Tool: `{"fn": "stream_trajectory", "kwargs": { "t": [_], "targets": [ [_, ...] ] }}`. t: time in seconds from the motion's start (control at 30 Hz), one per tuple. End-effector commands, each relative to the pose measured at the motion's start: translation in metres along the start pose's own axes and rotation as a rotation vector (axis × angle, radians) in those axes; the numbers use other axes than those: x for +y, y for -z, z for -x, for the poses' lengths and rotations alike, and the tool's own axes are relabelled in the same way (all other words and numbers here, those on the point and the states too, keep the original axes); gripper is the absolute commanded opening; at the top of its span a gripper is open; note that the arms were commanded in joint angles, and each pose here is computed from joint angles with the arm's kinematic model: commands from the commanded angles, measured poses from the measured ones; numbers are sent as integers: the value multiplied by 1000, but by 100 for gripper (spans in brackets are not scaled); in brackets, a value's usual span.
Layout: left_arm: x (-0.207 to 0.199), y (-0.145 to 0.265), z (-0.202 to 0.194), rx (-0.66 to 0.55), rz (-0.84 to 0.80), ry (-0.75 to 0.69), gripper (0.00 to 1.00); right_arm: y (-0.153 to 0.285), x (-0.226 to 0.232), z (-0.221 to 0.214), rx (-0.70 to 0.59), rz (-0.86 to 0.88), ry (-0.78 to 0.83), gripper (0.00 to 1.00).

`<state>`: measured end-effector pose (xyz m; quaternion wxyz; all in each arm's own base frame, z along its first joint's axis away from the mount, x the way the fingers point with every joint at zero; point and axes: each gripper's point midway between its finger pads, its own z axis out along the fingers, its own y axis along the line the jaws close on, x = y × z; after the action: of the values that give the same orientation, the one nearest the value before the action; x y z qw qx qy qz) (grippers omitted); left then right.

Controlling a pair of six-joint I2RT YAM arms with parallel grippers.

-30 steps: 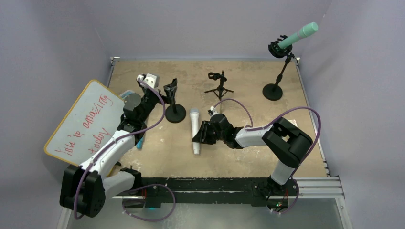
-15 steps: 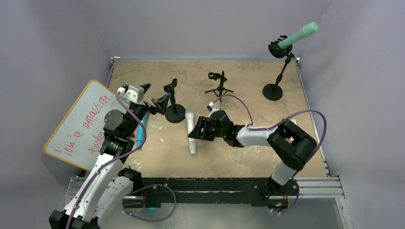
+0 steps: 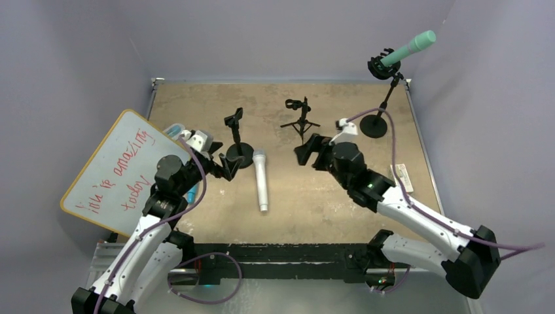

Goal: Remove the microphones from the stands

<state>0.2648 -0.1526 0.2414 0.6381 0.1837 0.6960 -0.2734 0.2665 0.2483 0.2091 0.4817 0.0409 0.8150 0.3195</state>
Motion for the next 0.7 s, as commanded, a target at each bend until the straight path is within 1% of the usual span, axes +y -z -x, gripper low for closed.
{"fn": "stream_trajectory", "kwargs": {
  "t": [0.0, 0.03, 0.13, 0.27, 0.37, 0.47, 0.57, 0.67],
  "targets": [
    [-6, 1, -3, 35, -24, 45, 92, 33, -89, 72, -188, -415, 179, 97],
    [-5, 1, -4, 44, -22, 50, 92, 39, -100, 88, -221, -463, 189, 98],
    [-5, 1, -5, 48, -19, 58, 92, 51, -119, 129, -277, -532, 192, 97],
    [-5, 2, -4, 44, -14, 63, 92, 47, -149, 159, -261, -577, 165, 93],
    [0, 4, -8, 68, 17, 52, 92, 43, -186, 170, -248, -624, 105, 90],
    [5, 5, -11, 84, 46, 69, 92, 36, -218, 174, -243, -609, 17, 87],
    [-1, 3, -11, 71, 17, 92, 92, 32, -254, 180, -277, -639, -66, 85],
    [-2, 3, -9, 69, 11, 92, 92, 23, -280, 186, -320, -673, -104, 83]
  ]
}}
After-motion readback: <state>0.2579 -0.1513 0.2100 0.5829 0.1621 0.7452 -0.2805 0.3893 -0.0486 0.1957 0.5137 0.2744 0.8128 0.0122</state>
